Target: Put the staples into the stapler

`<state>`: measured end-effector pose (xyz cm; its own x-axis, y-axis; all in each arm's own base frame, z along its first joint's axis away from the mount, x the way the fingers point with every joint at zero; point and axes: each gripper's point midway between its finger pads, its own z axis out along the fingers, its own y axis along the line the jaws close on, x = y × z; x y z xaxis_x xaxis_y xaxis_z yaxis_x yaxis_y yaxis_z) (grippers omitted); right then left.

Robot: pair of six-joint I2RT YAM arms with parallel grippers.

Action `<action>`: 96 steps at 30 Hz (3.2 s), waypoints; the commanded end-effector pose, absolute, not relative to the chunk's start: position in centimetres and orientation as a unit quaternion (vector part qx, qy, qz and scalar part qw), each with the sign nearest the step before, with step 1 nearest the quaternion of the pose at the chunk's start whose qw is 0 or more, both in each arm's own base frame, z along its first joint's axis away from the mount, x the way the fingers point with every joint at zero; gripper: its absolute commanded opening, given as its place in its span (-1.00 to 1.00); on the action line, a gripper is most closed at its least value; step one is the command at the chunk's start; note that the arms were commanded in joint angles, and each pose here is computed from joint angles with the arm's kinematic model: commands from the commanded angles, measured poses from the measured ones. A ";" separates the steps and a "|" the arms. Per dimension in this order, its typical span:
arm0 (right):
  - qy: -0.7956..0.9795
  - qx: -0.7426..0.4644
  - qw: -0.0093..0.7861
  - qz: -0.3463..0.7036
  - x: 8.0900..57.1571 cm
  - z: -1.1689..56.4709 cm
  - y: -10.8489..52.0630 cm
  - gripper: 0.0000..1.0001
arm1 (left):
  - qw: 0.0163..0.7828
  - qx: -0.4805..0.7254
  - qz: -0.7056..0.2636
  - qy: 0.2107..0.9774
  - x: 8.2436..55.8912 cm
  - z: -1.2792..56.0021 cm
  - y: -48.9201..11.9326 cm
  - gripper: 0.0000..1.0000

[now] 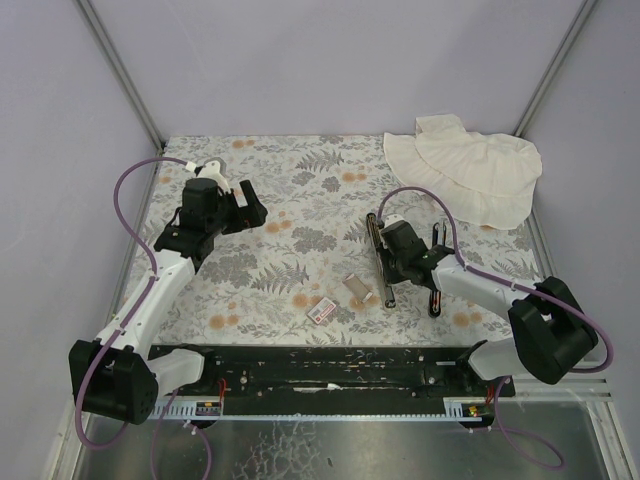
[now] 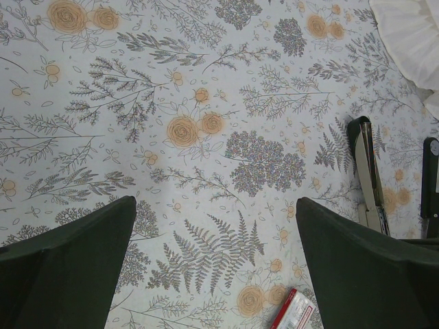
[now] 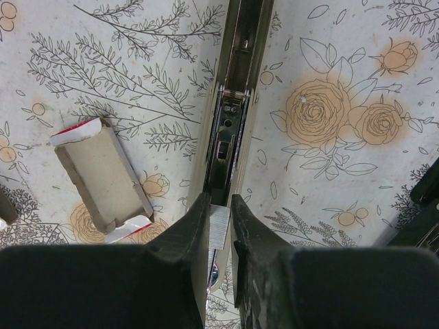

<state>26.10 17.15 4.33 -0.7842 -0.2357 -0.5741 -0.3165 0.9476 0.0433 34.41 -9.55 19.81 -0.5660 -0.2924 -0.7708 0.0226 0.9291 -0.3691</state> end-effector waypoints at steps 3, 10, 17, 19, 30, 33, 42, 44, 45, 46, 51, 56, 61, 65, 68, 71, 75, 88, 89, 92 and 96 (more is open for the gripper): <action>0.940 -0.140 0.299 0.083 26.5 4.4 17.7 -0.83 | 0.491 -0.068 -0.177 0.850 35.2 21.3 -9.5 1.00; 0.934 -0.141 0.317 0.085 27.3 6.7 18.0 -0.83 | 0.491 -0.068 -0.178 0.850 35.2 21.3 -9.5 1.00; 0.930 -0.138 0.325 0.104 27.5 8.2 18.7 -0.84 | 0.491 -0.067 -0.179 0.850 35.2 21.3 -9.6 1.00; 0.931 -0.137 0.322 0.105 27.4 7.8 18.7 -0.84 | 0.491 -0.067 -0.179 0.850 35.2 21.3 -9.6 1.00; 0.938 -0.139 0.304 0.090 26.9 5.9 18.1 -0.85 | 0.490 -0.066 -0.180 0.850 35.2 21.3 -9.6 1.00; 0.939 -0.139 0.301 0.086 26.8 5.4 18.0 -0.86 | 0.490 -0.066 -0.179 0.851 35.2 21.3 -9.6 1.00; 0.942 -0.139 0.295 0.078 26.5 4.6 17.6 -0.87 | 0.491 -0.066 -0.179 0.850 35.2 21.3 -9.6 1.00; 0.943 -0.139 0.293 0.078 26.4 4.4 17.6 -0.87 | 0.491 -0.066 -0.179 0.850 35.2 21.3 -9.5 1.00; 0.943 -0.138 0.291 0.079 26.4 4.3 17.6 -0.87 | 0.491 -0.066 -0.179 0.850 35.2 21.3 -9.6 1.00; 0.943 -0.138 0.291 0.079 26.4 4.3 17.5 -0.87 | 0.491 -0.067 -0.178 0.850 35.2 21.3 -9.5 1.00; 0.945 -0.136 0.287 0.079 26.2 3.9 17.5 -0.86 | 0.492 -0.067 -0.178 0.850 35.2 21.4 -9.5 1.00; 0.944 -0.133 0.290 0.081 26.3 4.7 17.6 -0.51 | 0.493 -0.068 -0.176 0.849 35.2 21.4 -9.4 1.00; 0.935 -0.134 0.317 0.090 27.2 7.9 18.1 0.00 | 0.501 -0.070 -0.173 0.845 35.1 21.8 -9.2 1.00; 0.928 -0.136 0.334 0.092 28.3 9.9 18.2 0.12 | 0.509 -0.072 -0.170 0.841 35.0 22.1 -9.0 1.00; 0.929 -0.134 0.333 0.090 29.2 9.9 18.0 0.13 | 0.512 -0.073 -0.169 0.839 34.9 22.3 -8.9 1.00; 0.929 -0.127 0.334 0.096 30.6 9.5 17.9 0.15 | 0.514 -0.073 -0.170 0.837 34.9 22.4 -8.9 1.00; 0.927 -0.130 0.337 0.097 33.2 9.1 18.5 0.19 | 0.514 -0.073 -0.172 0.837 34.8 22.4 -9.0 1.00; 0.932 -0.170 0.311 0.072 39.0 4.1 21.1 0.02 | 0.503 -0.071 -0.176 0.843 35.0 21.6 -9.2 1.00; 0.932 -0.175 0.310 0.075 39.2 3.9 21.3 -0.05 | 0.502 -0.071 -0.176 0.844 35.0 21.5 -9.3 1.00; 0.926 -0.192 0.311 0.092 39.7 3.8 22.3 -0.32 | 0.497 -0.071 -0.180 0.846 35.1 21.3 -9.5 1.00; 0.914 -0.221 0.316 0.127 40.3 4.2 24.2 -0.61 | 0.489 -0.082 -0.205 0.844 35.1 21.1 -10.3 0.98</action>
